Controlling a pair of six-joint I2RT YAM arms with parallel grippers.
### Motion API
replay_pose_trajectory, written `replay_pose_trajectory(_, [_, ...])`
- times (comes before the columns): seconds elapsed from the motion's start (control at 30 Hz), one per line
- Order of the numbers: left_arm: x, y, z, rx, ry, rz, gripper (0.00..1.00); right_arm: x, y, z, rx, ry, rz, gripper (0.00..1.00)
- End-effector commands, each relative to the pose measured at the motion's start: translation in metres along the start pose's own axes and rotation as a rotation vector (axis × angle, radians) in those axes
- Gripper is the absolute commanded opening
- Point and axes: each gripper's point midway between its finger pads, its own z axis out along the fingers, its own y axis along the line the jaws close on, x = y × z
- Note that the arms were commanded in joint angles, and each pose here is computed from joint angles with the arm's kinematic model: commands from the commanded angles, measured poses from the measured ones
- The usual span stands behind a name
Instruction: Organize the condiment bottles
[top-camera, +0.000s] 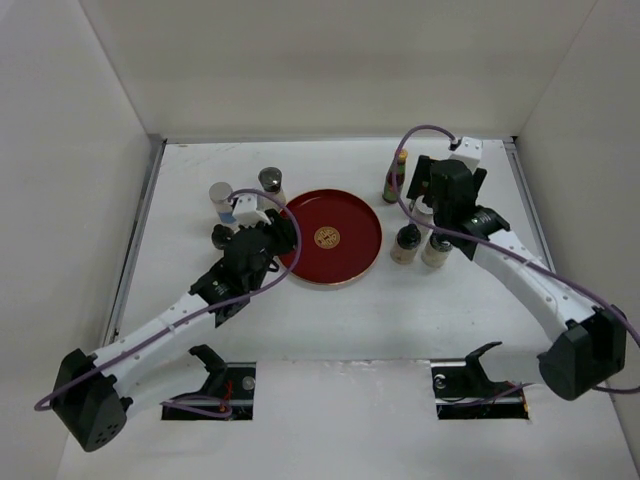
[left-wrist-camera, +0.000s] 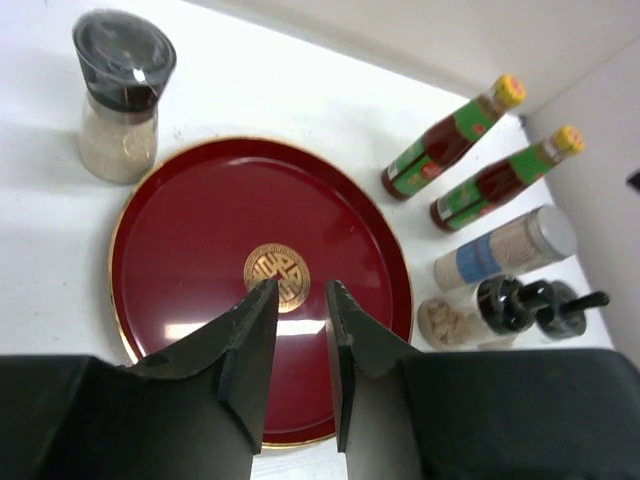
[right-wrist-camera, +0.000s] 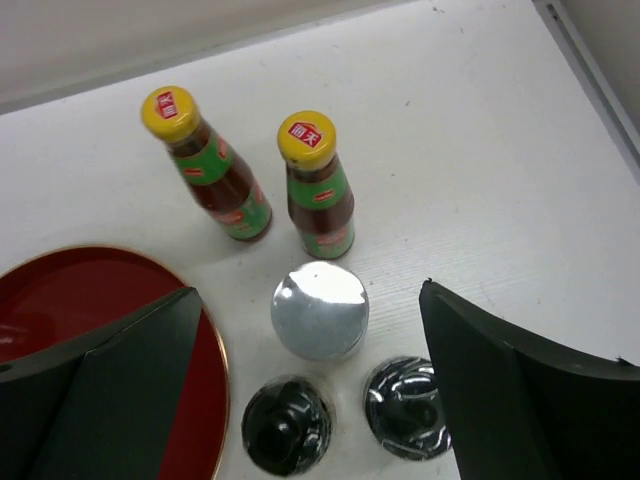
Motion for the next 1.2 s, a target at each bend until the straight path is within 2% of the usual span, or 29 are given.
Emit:
replay_pose_trajectory(0.0, [0.009, -0.009, 0.007, 0.049, 0.013, 0.018, 0.29, -0.010, 0.006, 0.016, -0.026, 0.015, -0.001, 1.00])
replay_pose_trajectory(0.1, [0.011, -0.009, 0.013, 0.054, 0.000, 0.017, 0.48, 0.008, 0.012, 0.028, -0.046, 0.063, -0.020, 1.00])
replay_pose_trajectory(0.17, [0.013, -0.011, 0.015, 0.065, -0.011, 0.012, 0.54, 0.019, 0.014, 0.033, -0.054, 0.093, -0.041, 1.00])
replay_pose_trajectory(0.53, [0.025, -0.011, 0.025, 0.069, 0.007, 0.013, 0.63, 0.068, 0.013, 0.057, -0.031, 0.193, -0.084, 1.00])
replay_pose_trajectory(0.8, [0.031, -0.007, 0.028, 0.063, 0.008, 0.011, 0.64, 0.084, 0.004, 0.062, 0.008, 0.205, -0.098, 1.00])
replay_pose_trajectory(0.87, [0.032, -0.005, 0.028, 0.061, 0.006, 0.012, 0.65, 0.086, 0.004, 0.064, 0.009, 0.210, -0.101, 0.93])
replay_pose_trajectory(1.03, [0.030, 0.000, 0.028, 0.050, -0.008, 0.009, 0.66, 0.064, 0.010, 0.063, -0.007, 0.134, -0.068, 0.61])
replay_pose_trajectory(1.17, [0.028, 0.004, 0.028, 0.043, -0.020, 0.005, 0.67, 0.028, 0.022, 0.050, -0.034, 0.013, -0.057, 0.56])
